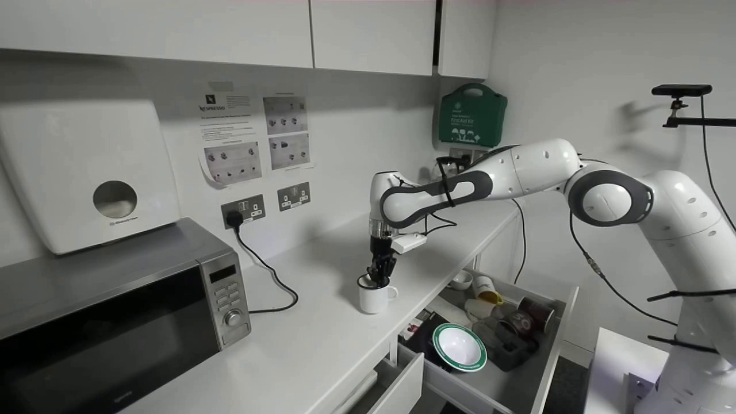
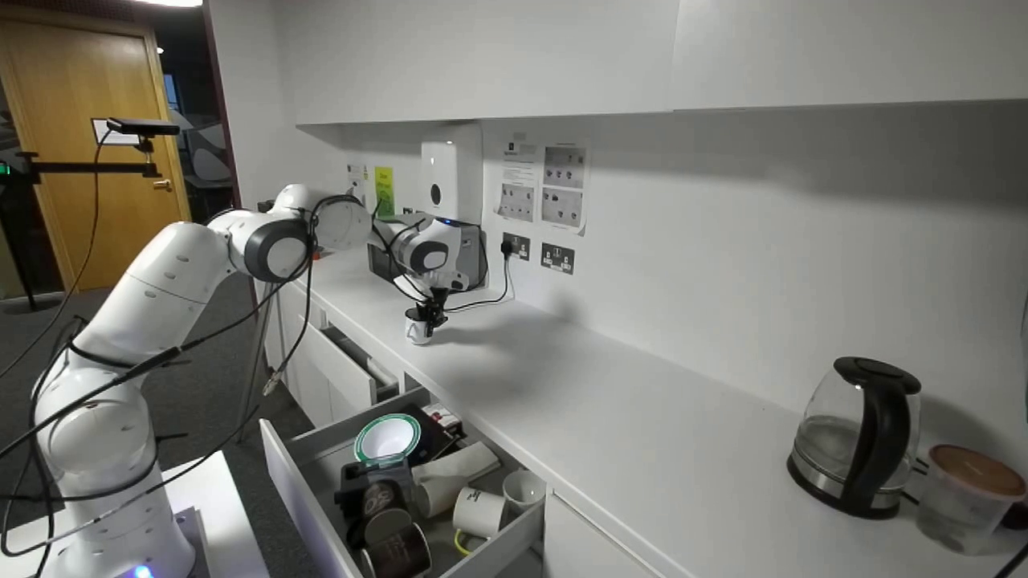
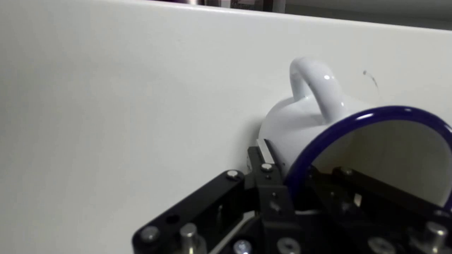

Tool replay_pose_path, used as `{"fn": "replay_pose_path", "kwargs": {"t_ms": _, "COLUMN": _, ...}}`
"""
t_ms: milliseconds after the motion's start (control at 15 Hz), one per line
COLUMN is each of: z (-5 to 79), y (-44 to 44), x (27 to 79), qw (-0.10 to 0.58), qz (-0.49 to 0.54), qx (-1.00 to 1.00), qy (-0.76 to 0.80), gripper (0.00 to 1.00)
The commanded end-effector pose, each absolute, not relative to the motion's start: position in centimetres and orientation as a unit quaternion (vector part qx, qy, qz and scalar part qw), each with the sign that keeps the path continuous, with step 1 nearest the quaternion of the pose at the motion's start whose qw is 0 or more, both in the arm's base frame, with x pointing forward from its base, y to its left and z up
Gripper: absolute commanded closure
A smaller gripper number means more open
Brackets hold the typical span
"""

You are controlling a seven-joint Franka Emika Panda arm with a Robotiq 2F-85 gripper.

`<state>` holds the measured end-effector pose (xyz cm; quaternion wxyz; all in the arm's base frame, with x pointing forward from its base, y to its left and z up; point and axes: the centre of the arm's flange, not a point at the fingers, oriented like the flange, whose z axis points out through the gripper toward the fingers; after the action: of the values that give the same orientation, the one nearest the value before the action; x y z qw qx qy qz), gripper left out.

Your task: Open the drawer on the right, take three mugs out of the drawer and place them on the countertop

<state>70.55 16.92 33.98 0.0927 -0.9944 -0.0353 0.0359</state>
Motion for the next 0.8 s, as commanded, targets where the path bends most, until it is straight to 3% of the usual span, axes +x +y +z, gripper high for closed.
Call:
{"fn": "replay_pose_path", "kwargs": {"t_ms": 0, "z": 34.48, "y": 16.59, "x": 71.55, "qw": 0.096, "qz": 0.046, "qx": -0.994, "qy": -0.037, "gripper": 0.99}}
{"fn": "replay_pose_path", "kwargs": {"t_ms": 333, "z": 34.47, "y": 16.64, "x": 71.62, "qw": 0.097, "qz": 0.045, "qx": -0.994, "qy": -0.037, "gripper": 0.99}}
{"fn": "replay_pose_path", "kwargs": {"t_ms": 400, "z": 34.51, "y": 16.67, "x": 71.60, "qw": 0.097, "qz": 0.046, "qx": -0.993, "qy": -0.038, "gripper": 0.70}}
{"fn": "replay_pose_path", "kwargs": {"t_ms": 533, "z": 34.52, "y": 16.66, "x": 71.56, "qw": 0.097, "qz": 0.046, "qx": -0.994, "qy": -0.037, "gripper": 0.64}}
{"fn": "replay_pose_path", "kwargs": {"t_ms": 733, "z": 34.54, "y": 16.58, "x": 71.47, "qw": 0.098, "qz": 0.047, "qx": -0.993, "qy": -0.036, "gripper": 0.39}}
